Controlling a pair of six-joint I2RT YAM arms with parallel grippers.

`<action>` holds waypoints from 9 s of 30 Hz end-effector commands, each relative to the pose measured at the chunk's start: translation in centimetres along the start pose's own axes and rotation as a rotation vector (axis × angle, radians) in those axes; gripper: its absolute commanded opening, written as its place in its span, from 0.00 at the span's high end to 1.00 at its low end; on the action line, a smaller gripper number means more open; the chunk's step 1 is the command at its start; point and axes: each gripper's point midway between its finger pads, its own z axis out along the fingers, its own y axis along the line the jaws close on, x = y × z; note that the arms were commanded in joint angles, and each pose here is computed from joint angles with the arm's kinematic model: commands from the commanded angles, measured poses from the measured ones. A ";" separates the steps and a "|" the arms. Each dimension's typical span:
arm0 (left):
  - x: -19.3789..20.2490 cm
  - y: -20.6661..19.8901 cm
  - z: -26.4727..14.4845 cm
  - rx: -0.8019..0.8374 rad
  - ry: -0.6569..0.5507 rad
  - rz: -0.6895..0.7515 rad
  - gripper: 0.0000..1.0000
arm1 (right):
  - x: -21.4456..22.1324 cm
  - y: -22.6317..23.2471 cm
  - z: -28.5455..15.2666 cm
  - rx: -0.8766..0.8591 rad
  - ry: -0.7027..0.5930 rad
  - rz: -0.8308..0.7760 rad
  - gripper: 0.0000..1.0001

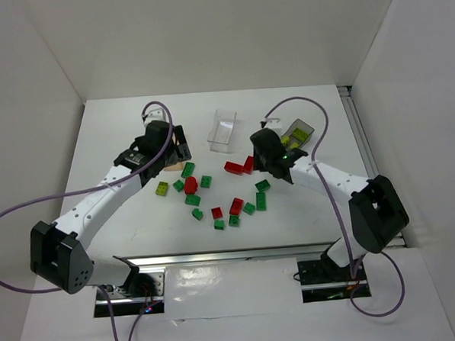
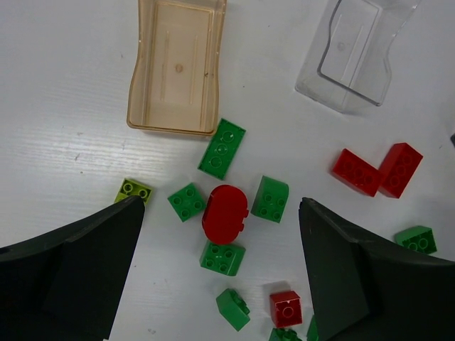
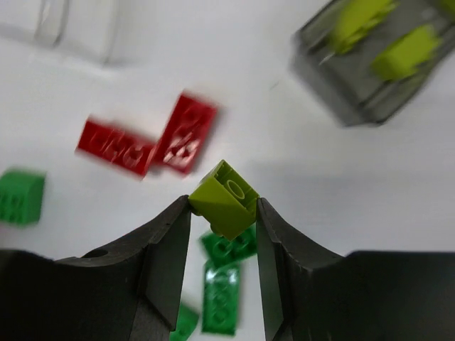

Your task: Sort the legos into containers by color

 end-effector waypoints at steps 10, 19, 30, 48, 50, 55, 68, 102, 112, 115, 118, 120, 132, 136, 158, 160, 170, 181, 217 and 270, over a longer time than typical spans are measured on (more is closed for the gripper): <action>-0.8 2.3 0.3 -0.129 -0.032 -0.025 0.00 | -12.4 -11.6 3.7 0.185 -0.203 0.235 0.60; -0.6 2.5 0.7 -0.133 -0.022 -0.026 0.00 | -11.6 -11.0 7.0 0.171 -0.147 0.264 0.46; -3.8 10.0 0.0 -0.287 -0.051 -0.131 0.00 | -13.0 -6.7 1.6 0.065 -0.244 0.226 0.40; 8.5 11.1 6.0 -0.241 0.295 -0.151 0.04 | -6.3 2.5 0.0 -0.121 -0.102 0.076 0.28; 9.5 11.2 6.5 -0.246 0.328 -0.138 0.07 | -6.4 1.8 0.1 -0.110 -0.104 0.086 0.28; 11.7 11.2 8.0 -0.280 0.398 -0.113 0.10 | -7.1 0.0 -0.3 -0.085 -0.123 0.115 0.28; 12.4 10.4 8.7 -0.313 0.388 -0.086 0.32 | -6.6 -0.8 -0.6 -0.075 -0.116 0.119 0.28; 3.7 -29.3 6.1 0.583 0.265 0.131 0.56 | -7.5 -17.5 -14.7 0.394 -0.449 0.547 0.26; 3.0 -37.0 8.3 0.861 0.157 0.068 0.54 | -7.0 -18.4 -17.0 0.404 -0.461 0.576 0.25; 3.4 -38.2 9.5 0.891 0.147 0.049 0.53 | -6.6 -18.6 -17.1 0.407 -0.456 0.573 0.25; 4.3 -39.1 10.7 0.910 0.166 0.017 0.49 | -7.2 -18.2 -17.3 0.378 -0.471 0.558 0.25; 4.2 -39.5 11.0 0.923 0.157 -0.010 0.48 | -6.8 -18.1 -17.0 0.379 -0.449 0.548 0.25; 2.6 -39.3 7.6 1.009 0.178 0.002 0.00 | -6.8 -17.3 -16.7 0.338 -0.423 0.493 0.22; -0.7 -35.7 4.2 0.970 0.152 0.020 0.00 | -6.5 -14.7 -14.1 0.231 -0.323 0.376 0.22; -6.9 1.1 -2.1 0.151 -0.044 -0.131 0.05 | -4.6 2.5 5.7 -0.048 -0.010 0.352 0.19; -6.9 1.3 -2.7 0.166 -0.048 -0.139 0.05 | -4.0 2.4 7.3 -0.009 0.008 0.352 0.21; -5.4 3.3 -2.6 0.155 -0.019 -0.144 0.05 | -1.7 1.1 10.8 0.140 0.070 0.344 0.32; -5.3 3.8 -2.5 0.158 -0.017 -0.155 0.05 | -1.8 1.4 10.8 0.134 0.054 0.333 0.65; 4.7 4.4 0.6 -0.021 0.275 0.001 0.05 | -7.5 7.9 6.5 -0.167 -0.053 0.087 0.09; 9.2 2.7 0.9 0.005 0.390 0.111 0.05 | -18.1 10.4 11.3 -0.085 -0.239 0.019 0.10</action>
